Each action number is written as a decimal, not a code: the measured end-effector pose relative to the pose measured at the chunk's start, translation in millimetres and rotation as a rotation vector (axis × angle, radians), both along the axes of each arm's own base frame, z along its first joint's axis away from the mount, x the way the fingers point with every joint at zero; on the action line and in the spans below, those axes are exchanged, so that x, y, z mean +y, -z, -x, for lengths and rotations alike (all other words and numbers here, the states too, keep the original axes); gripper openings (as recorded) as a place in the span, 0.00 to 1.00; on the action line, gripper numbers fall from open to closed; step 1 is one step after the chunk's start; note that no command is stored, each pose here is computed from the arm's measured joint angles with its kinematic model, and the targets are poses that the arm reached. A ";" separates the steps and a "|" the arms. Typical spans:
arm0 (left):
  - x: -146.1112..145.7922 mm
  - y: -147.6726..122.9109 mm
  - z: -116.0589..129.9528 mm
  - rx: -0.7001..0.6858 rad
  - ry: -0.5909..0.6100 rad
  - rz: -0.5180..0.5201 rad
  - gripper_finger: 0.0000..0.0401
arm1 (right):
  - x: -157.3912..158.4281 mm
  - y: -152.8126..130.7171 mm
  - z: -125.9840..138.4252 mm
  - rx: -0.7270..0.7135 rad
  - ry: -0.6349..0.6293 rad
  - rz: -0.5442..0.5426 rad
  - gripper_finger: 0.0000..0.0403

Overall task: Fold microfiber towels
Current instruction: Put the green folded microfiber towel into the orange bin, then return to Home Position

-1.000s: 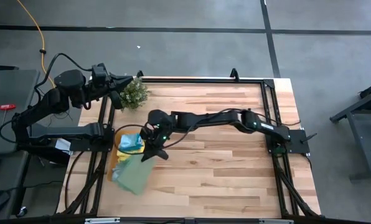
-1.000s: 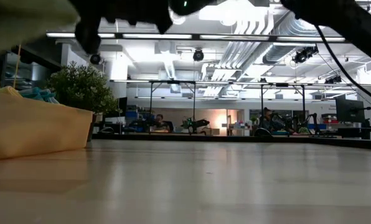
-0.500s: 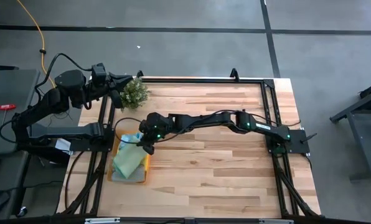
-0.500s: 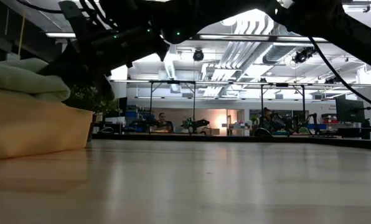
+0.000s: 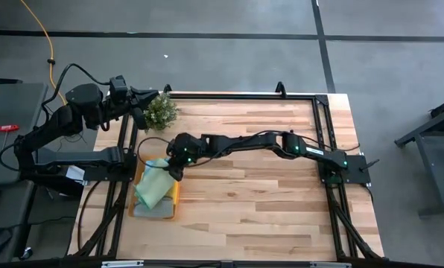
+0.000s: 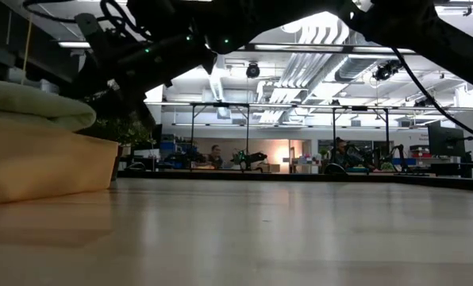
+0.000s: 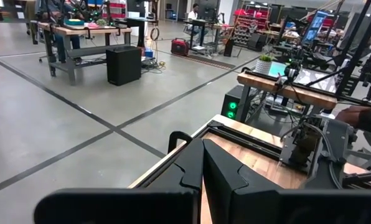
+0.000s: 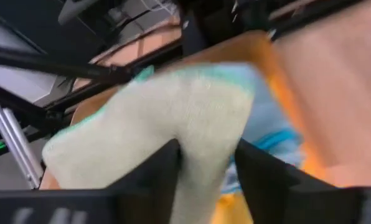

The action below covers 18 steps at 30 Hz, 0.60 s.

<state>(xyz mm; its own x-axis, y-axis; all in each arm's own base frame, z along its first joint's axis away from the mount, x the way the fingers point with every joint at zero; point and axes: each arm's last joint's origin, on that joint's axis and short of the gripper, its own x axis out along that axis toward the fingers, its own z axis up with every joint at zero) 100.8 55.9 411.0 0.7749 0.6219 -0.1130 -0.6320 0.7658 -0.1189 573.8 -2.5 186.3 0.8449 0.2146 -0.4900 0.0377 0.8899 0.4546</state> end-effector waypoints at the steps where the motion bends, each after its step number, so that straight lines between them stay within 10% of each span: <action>1: 0.0 0.0 0.0 0.000 0.000 0.000 0.00 | -3.4 -3.3 -0.5 -0.007 0.004 0.006 0.34; 7: -0.1 0.0 0.1 0.011 0.002 -0.014 0.00 | -27.2 -31.8 3.2 -0.005 -0.011 0.094 0.54; 18: -3.7 -2.5 7.4 -0.012 0.005 -0.025 0.00 | -35.3 -59.6 62.9 0.377 -0.260 0.364 0.57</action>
<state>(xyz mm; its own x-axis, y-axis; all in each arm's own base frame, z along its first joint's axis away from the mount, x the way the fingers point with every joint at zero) 93.4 52.2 413.5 0.7791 0.6207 -0.0878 -0.6269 0.7717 -0.1071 511.0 -37.7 245.9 0.5402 0.1530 -0.8275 -0.1028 0.9880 0.1156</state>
